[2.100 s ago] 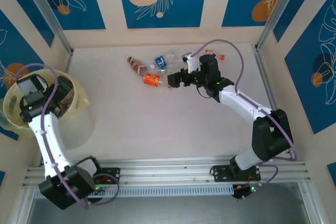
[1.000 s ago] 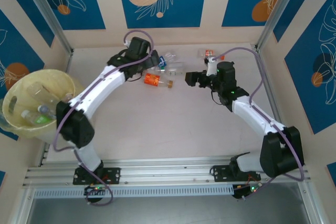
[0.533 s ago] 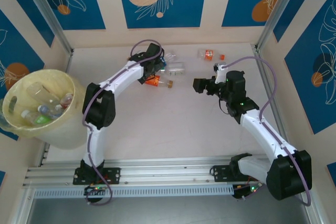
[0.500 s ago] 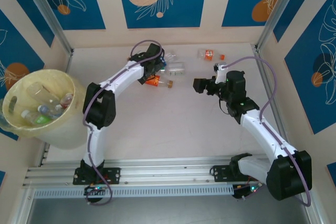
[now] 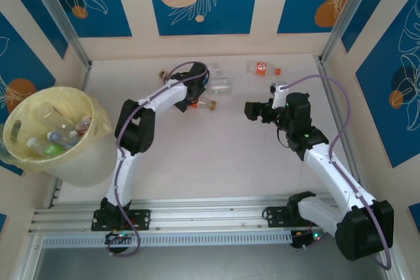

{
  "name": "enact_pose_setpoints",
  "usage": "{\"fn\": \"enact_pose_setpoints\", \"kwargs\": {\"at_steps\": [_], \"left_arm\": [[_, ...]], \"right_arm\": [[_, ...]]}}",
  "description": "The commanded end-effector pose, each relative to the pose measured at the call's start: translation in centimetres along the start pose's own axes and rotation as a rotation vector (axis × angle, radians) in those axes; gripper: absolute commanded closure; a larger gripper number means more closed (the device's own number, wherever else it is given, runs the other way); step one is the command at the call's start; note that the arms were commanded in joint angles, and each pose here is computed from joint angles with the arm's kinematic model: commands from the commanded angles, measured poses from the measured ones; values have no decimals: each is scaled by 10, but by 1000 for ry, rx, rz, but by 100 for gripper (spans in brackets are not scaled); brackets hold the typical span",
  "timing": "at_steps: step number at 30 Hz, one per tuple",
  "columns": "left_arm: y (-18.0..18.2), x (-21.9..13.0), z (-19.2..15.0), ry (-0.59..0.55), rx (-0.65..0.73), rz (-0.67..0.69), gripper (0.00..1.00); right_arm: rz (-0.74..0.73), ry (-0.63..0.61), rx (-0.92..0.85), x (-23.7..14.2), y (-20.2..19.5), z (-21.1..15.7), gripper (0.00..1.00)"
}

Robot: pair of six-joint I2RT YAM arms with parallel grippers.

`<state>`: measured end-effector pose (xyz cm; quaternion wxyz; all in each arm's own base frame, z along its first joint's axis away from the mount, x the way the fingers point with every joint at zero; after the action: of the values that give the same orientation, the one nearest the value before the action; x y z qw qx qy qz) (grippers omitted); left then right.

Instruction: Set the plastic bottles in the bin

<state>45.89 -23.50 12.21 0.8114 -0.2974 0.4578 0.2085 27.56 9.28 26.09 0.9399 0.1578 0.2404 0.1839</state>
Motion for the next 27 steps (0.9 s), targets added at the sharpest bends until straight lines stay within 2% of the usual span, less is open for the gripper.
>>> {"fn": "enact_pose_setpoints", "kwargs": {"at_steps": [1, 8, 14, 18, 20, 23, 27], "left_arm": [[6, 17, -10, 0, -60, 5, 17], [13, 28, -15, -4, -26, 8, 28], [10, 5, -11, -46, 116, -171, 36], [7, -35, -4, -99, 323, -355, 46], [10, -60, 3, -135, 397, -401, 52], [17, -106, 16, -193, 506, -440, 56], [38, -185, 41, -300, 588, -452, 60]], "right_arm": [[-29, 2, -14, -7, -4, -3, 1], [-48, -10, -19, -10, -7, -6, 1], [-42, -15, -19, -7, -7, -5, 1], [-30, -14, -15, -2, -8, -4, 1], [-22, -9, -11, 2, -8, -5, 1], [-12, -4, -1, 9, -8, -3, 1], [9, 3, 16, 19, -7, -1, 1]]}}
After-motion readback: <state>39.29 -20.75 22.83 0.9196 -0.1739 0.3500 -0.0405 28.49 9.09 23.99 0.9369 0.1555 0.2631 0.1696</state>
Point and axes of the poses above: each hand's point on the last joint's axis, 136 mm out from that joint toward the fingers, its own x axis out along the fingers, its own y axis along the line the jaws close on, z = x × y, the point moved 7 cm from there along -x, back along the fingers, and after that the axes turned 6 degrees about x, right-handed, at the moved point
